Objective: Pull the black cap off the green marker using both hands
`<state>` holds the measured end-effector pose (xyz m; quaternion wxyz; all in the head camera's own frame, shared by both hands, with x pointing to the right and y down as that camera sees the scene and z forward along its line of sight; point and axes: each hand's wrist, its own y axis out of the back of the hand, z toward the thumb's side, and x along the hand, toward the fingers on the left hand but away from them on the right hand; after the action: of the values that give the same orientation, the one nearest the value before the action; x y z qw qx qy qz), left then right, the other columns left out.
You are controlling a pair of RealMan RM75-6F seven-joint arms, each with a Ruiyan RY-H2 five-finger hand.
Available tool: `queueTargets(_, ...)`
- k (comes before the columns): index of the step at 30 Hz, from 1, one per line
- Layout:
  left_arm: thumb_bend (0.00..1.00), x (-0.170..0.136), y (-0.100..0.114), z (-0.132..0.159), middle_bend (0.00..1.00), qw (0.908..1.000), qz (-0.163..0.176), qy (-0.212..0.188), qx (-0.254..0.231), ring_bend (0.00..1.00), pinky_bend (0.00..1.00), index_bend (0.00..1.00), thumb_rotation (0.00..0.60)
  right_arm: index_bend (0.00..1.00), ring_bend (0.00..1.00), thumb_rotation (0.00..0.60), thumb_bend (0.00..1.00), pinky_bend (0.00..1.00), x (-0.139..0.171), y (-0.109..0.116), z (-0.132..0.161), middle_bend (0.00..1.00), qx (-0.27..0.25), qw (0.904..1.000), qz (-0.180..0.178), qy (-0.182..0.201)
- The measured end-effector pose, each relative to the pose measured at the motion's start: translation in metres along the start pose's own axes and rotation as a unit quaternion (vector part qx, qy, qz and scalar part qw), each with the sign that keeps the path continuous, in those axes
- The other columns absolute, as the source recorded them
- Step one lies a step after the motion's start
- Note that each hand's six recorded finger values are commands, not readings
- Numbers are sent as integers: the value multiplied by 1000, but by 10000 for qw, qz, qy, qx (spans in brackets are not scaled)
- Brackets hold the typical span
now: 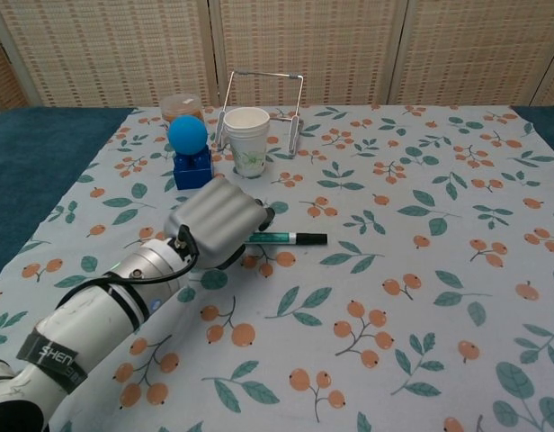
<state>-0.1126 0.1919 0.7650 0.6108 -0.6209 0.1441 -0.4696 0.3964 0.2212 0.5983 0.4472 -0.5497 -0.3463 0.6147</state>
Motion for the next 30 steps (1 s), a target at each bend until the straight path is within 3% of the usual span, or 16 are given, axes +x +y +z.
queueTargets(7,444,2,-1,6,435,10000,8,-48,75,769,986,412,600,0,0,600,187,0,0,1,-1,0,-5,10000,3,-20)
queueTargets(21,436,1,6,3,805,9993,383,-18,21,802,1000,732,600,0,0,600,187,0,0,-4,8,0,-58,9999,-18,127)
queueTargets(26,452,1,13,3,950,9984,536,4,-160,825,1000,870,600,9,0,600,186,0,-11,-15,39,0,-394,9983,-61,431)
queueTargets(28,454,1,17,4,973,9980,575,37,-240,829,1000,891,600,55,0,600,187,0,-19,-20,58,0,-473,9970,-63,617)
queueTargets(30,454,1,21,4,983,9975,628,84,-313,832,1000,898,600,162,0,600,187,0,-29,-27,82,0,-548,9949,-48,840)
